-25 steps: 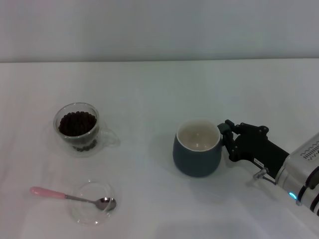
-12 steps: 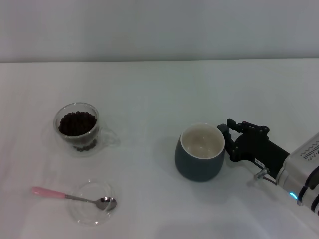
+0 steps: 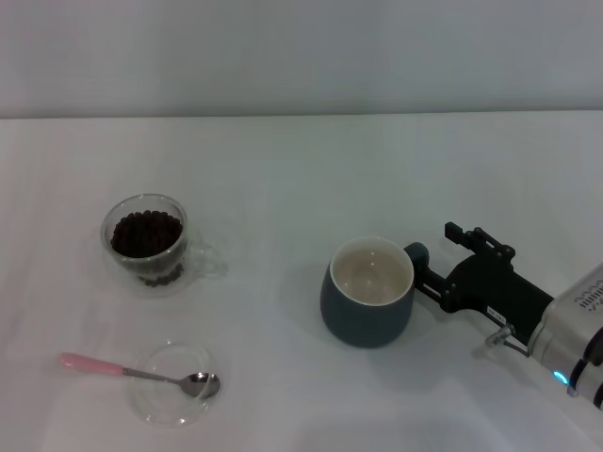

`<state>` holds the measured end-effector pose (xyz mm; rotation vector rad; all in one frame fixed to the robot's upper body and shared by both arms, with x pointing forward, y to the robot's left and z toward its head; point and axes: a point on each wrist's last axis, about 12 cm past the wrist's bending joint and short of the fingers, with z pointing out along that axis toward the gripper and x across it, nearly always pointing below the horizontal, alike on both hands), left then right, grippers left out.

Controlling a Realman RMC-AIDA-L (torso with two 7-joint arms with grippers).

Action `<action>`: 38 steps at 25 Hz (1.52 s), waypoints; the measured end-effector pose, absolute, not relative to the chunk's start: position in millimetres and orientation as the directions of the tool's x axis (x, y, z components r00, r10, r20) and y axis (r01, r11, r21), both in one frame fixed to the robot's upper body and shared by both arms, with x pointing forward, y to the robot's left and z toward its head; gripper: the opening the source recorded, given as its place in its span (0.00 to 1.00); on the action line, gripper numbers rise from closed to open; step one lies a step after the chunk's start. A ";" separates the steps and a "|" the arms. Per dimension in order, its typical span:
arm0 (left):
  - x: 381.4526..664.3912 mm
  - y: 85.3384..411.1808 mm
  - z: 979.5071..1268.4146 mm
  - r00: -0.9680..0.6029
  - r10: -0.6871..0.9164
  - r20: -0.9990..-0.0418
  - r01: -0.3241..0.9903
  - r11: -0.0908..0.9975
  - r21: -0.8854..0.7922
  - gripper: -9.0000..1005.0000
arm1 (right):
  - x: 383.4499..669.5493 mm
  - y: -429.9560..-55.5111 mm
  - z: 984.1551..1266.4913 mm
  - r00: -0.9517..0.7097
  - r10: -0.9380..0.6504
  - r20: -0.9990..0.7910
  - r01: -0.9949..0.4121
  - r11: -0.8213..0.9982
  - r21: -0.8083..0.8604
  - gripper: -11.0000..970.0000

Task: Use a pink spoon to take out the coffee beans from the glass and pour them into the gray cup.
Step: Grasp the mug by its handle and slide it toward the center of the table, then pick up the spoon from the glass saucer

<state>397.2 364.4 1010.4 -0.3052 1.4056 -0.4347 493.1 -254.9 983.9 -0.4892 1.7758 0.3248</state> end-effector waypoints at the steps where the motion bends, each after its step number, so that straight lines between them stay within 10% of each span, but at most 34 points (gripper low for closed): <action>1: 396.9 364.5 1010.4 0.107 -0.466 -0.878 0.111 0.883 -0.455 0.77 | 492.3 -255.3 983.6 -0.207 -0.155 -0.966 -0.487 0.873 -0.036 0.72; 26: 395.4 365.8 1009.7 0.100 -0.492 -0.865 0.108 0.869 -0.482 0.77 | 431.0 -320.0 984.6 -0.241 -0.001 -0.971 -0.534 0.835 0.132 0.78; 38: 396.1 377.2 1003.9 -0.272 -0.766 -0.582 0.125 0.572 -0.811 0.77 | 438.9 -332.1 998.9 -0.092 0.043 -0.995 -0.419 0.905 0.078 0.78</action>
